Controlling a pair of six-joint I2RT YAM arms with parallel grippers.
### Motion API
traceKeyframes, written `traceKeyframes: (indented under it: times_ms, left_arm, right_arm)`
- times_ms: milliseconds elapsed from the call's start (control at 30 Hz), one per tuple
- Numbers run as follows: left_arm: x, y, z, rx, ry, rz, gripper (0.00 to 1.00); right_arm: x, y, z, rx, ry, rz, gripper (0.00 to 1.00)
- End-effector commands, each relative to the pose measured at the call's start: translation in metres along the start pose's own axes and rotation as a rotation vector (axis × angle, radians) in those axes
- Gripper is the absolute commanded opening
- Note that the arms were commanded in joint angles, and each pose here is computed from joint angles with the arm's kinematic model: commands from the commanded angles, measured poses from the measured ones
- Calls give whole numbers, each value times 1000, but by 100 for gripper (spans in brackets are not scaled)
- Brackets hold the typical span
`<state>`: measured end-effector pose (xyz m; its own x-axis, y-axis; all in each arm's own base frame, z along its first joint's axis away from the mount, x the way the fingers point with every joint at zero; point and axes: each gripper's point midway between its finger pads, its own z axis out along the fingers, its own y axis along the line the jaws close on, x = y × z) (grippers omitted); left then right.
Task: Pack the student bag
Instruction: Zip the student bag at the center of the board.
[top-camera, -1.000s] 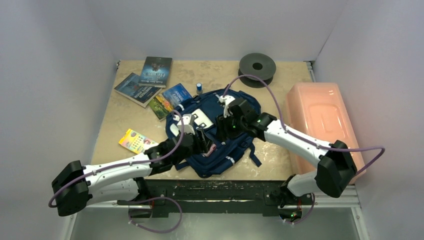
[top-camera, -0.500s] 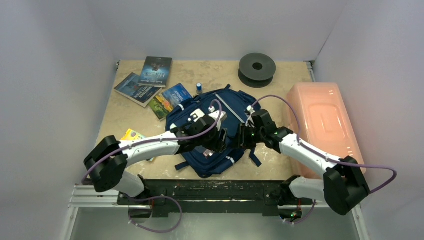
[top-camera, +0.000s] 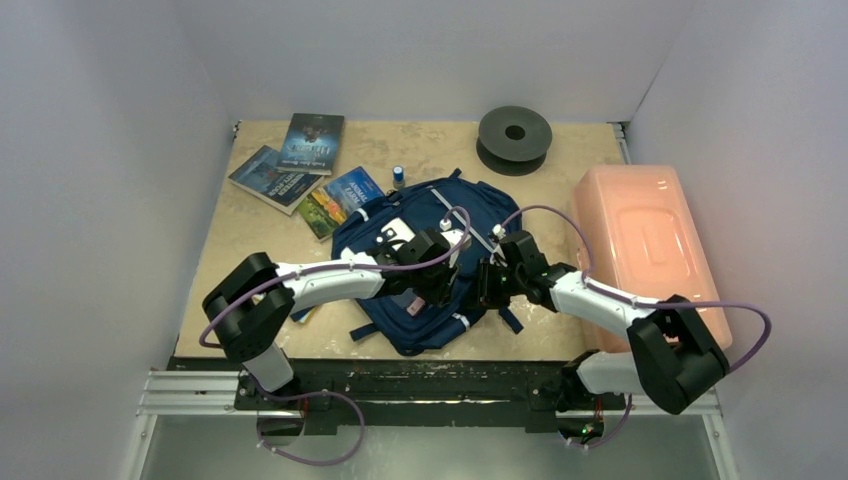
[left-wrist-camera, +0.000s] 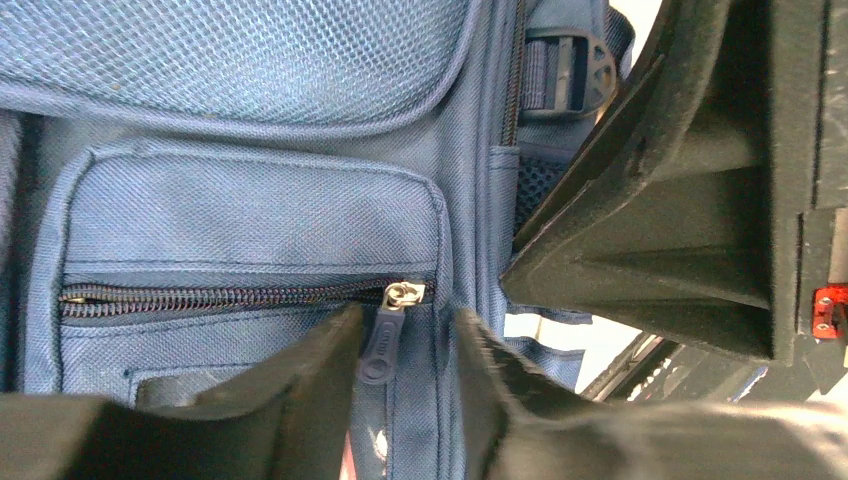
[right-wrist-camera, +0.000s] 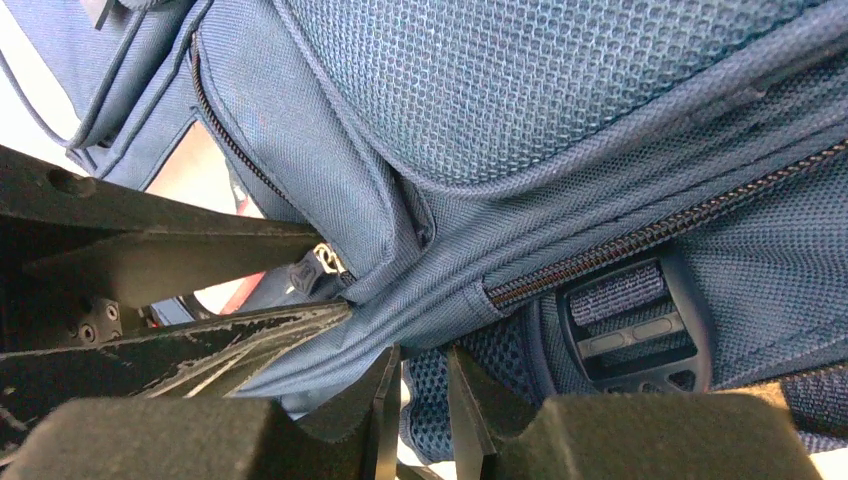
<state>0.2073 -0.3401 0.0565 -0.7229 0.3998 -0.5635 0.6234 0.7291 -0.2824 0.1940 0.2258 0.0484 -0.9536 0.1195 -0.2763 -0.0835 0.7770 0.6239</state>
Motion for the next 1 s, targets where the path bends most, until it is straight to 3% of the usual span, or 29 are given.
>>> traceKeyframes:
  times_ms: [0,67,233,433,567,967]
  left_arm:
    - [5,-6,1,30,52,26,25]
    - [6,-6,-3,31,50,24,22]
    - [11,-9,-5,57,66,21,30]
    - [8,5,-7,-39,69,16,1]
    - [-5,15,-21,-107,28,32,0]
    - [-32,75,-59,-509,-45,35,0]
  right_arm:
    - [-4,-8,6,21,-30,7,26]
    - [-4,-14,7,40,-36,10,26]
    - [0,-22,14,60,-20,8,26]
    - [6,-43,19,144,-17,26,14]
    - [17,-59,23,191,-6,95,0]
    - [35,-102,24,322,-25,257,0]
